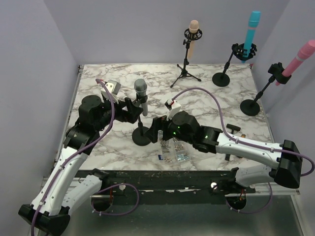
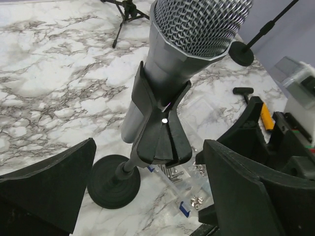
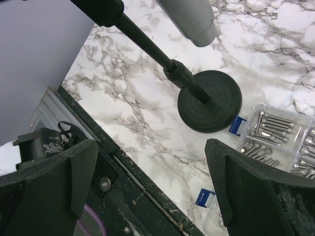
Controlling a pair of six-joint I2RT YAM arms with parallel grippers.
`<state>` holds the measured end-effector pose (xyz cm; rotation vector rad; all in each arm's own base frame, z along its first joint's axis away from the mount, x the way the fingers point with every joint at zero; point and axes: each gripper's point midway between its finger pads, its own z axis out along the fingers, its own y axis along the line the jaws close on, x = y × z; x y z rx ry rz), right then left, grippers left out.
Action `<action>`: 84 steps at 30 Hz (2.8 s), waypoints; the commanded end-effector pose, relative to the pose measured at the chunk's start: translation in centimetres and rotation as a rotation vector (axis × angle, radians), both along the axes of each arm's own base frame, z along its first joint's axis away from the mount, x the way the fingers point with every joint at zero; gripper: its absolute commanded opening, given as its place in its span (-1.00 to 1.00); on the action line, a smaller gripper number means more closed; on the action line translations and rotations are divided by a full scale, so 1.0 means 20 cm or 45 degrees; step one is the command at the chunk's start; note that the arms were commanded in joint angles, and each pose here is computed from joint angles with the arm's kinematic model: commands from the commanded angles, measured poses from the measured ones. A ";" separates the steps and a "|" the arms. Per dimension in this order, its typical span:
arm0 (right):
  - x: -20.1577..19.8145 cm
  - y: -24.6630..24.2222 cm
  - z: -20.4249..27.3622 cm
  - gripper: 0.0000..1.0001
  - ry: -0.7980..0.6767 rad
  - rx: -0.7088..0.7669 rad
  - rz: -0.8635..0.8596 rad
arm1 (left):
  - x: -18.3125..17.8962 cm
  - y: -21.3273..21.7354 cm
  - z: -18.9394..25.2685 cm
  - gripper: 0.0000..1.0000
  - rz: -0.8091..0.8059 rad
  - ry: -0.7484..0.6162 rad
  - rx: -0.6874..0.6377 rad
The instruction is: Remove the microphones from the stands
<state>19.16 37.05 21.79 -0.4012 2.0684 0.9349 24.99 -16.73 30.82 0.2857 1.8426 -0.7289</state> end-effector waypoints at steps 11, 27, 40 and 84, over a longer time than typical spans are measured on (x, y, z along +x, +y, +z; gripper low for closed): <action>0.15 -0.01 0.10 1.00 -0.250 0.063 -0.119 | -0.03 0.03 0.43 0.97 0.022 -0.217 -0.097; 0.13 0.09 0.41 1.00 -0.278 -0.085 -0.748 | 0.14 0.52 0.58 0.97 0.735 -0.514 0.012; 0.26 0.22 0.51 1.00 -0.441 -0.276 -0.971 | 0.01 0.75 0.53 0.98 0.986 -0.616 -0.023; 0.13 0.01 0.54 0.82 -0.502 -0.096 -0.206 | 0.14 0.06 0.50 0.98 0.042 -0.493 -0.066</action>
